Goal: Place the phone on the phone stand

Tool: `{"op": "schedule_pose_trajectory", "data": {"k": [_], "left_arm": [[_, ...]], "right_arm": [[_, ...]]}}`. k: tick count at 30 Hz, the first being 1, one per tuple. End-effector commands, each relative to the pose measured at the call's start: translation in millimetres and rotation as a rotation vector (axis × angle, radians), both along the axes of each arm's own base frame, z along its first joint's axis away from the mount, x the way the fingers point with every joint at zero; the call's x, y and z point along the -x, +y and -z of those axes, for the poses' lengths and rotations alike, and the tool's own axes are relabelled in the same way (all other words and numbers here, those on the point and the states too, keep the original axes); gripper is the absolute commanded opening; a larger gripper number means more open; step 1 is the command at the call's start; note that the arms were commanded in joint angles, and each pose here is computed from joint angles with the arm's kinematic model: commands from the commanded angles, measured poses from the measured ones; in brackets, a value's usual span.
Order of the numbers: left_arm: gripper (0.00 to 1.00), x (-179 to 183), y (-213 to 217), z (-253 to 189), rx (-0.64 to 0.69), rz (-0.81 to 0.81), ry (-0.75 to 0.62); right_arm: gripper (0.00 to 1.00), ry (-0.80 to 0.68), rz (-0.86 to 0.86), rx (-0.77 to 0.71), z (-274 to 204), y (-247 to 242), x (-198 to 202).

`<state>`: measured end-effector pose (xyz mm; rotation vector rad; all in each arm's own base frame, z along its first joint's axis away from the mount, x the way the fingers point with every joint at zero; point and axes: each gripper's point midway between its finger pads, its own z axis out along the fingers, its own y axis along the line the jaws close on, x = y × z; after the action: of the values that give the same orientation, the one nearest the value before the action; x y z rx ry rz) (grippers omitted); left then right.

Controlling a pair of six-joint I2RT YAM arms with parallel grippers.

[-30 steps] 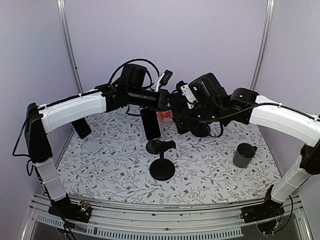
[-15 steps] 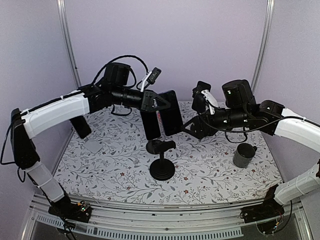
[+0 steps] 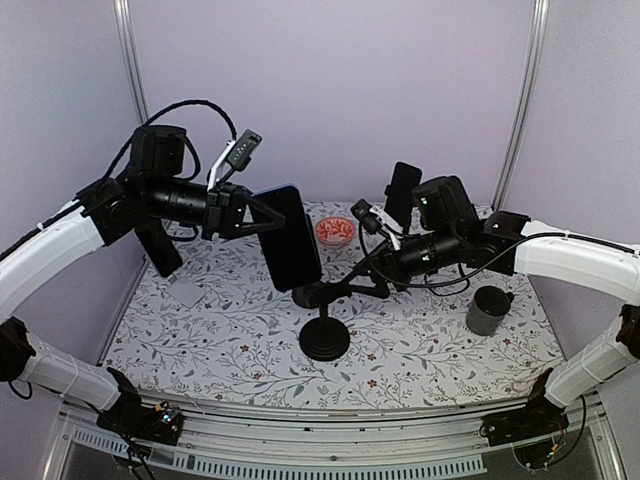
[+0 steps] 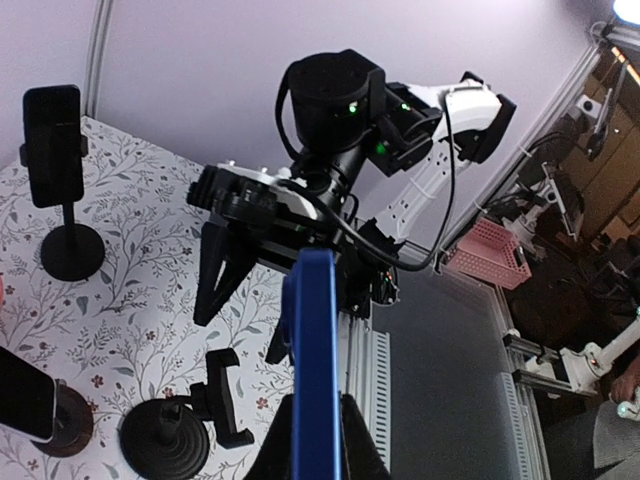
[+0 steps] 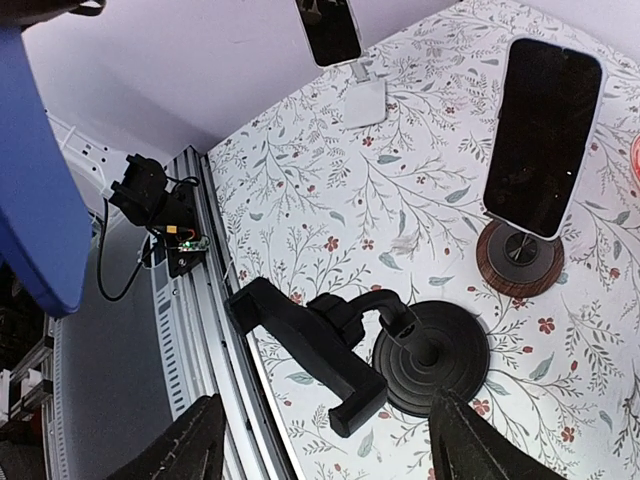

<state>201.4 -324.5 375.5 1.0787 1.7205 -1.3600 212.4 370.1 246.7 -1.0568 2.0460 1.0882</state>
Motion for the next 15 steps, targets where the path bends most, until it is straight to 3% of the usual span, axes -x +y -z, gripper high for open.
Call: {"op": "schedule_pose_trajectory", "data": {"k": [1, 10, 15], "left_arm": [[0.0, 25, 7, 3, 0.011, 0.11, -0.003], [0.0, 30, 12, 4, 0.0, 0.105, 0.0], [0.0, 32, 11, 5, -0.006, 0.122, -0.013]], "right_arm": [[0.72, 0.019, -0.057, -0.01, 11, 10, 3], [0.68, 0.112, -0.2, -0.078, 7, 15, 32], [0.61, 0.161, -0.235, -0.077, 10, 15, 40]]}}
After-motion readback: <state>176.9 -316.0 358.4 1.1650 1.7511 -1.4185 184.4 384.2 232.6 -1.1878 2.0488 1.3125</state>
